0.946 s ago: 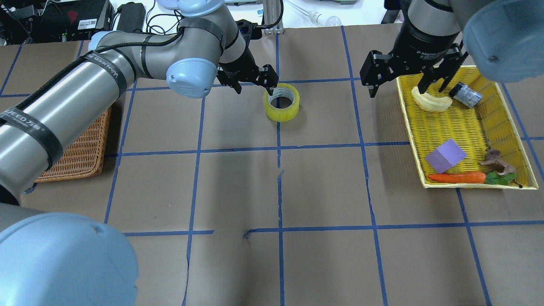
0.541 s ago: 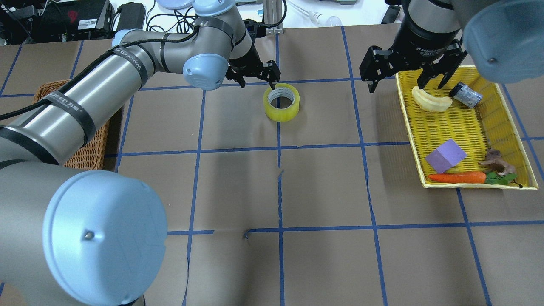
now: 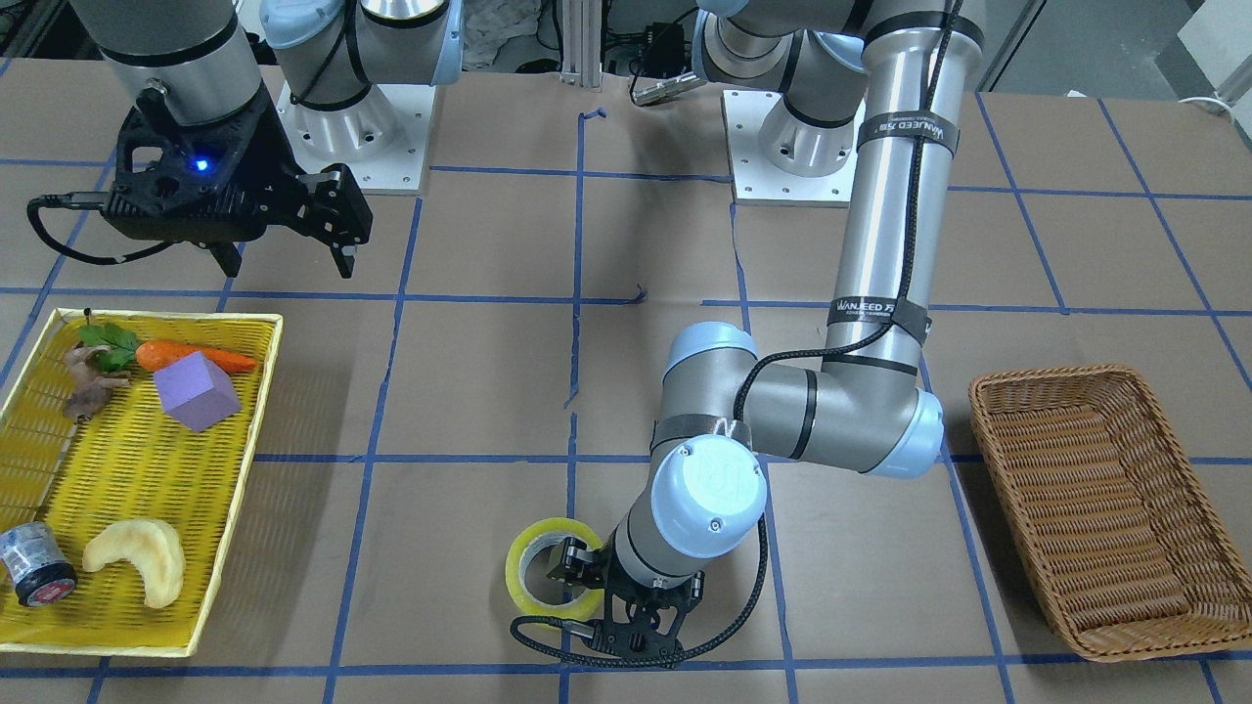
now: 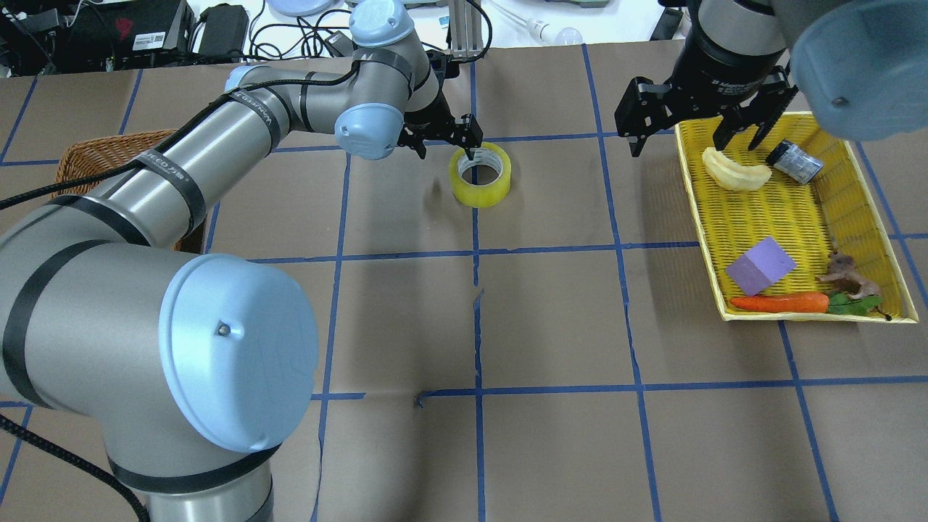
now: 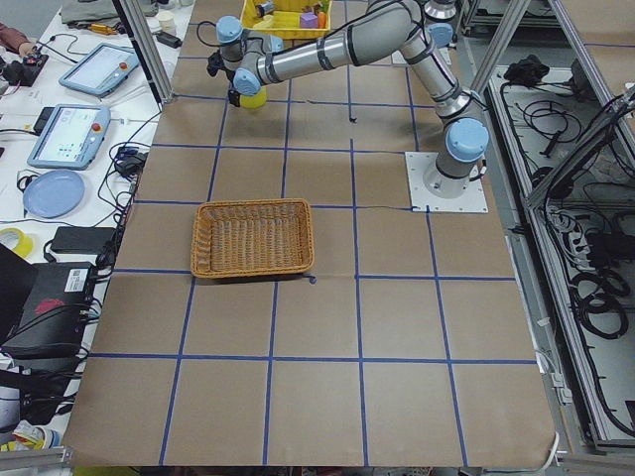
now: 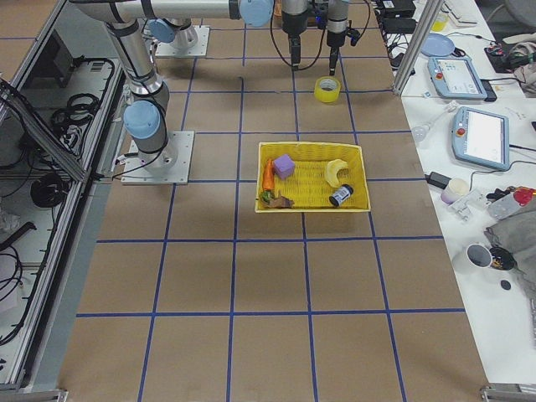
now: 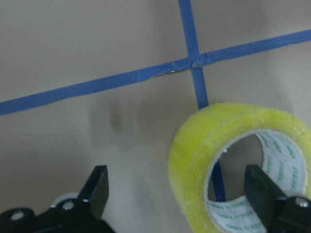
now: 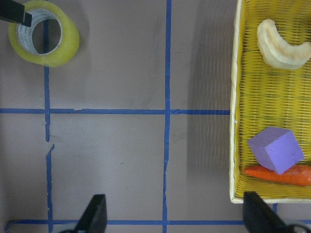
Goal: Transfer tape with both arms
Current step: 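Move the left gripper over the tape roll and grasp its rim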
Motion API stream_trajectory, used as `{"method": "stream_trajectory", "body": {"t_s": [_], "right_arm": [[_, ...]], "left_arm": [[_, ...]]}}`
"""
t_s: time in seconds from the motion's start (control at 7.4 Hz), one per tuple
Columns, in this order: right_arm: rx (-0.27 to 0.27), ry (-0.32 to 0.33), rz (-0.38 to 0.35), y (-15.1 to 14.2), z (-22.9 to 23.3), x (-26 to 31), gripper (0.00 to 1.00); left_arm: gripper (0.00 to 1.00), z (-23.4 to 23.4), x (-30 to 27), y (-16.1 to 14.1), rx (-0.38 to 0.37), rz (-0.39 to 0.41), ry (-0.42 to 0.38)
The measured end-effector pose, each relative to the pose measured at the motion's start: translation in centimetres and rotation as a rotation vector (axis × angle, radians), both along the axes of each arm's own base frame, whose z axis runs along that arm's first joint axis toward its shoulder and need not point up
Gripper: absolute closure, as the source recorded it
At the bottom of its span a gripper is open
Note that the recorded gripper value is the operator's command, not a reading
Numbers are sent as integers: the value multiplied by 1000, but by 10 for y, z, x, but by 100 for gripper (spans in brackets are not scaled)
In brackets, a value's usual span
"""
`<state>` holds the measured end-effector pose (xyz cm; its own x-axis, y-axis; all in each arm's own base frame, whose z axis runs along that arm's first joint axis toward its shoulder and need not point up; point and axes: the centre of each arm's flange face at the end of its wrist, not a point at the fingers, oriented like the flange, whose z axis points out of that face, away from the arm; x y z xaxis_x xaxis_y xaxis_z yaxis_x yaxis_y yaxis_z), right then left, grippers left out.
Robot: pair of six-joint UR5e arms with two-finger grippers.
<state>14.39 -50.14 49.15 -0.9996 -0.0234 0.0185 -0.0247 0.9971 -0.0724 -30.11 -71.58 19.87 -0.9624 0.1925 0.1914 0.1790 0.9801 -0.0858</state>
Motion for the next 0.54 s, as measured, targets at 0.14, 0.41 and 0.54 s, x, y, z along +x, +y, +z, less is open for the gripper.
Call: {"method": "stream_trajectory", "body": {"t_s": [0.14, 0.41, 0.54], "right_arm": [[1, -4, 3, 0, -1, 1, 0], [3, -20, 6, 0, -1, 4, 0], [5, -23, 6, 0, -2, 4, 0]], "left_arm": [[51, -10, -1, 0, 19, 19, 11], [100, -16, -2, 1, 31, 13, 22], [100, -14, -2, 2, 28, -5, 23]]}}
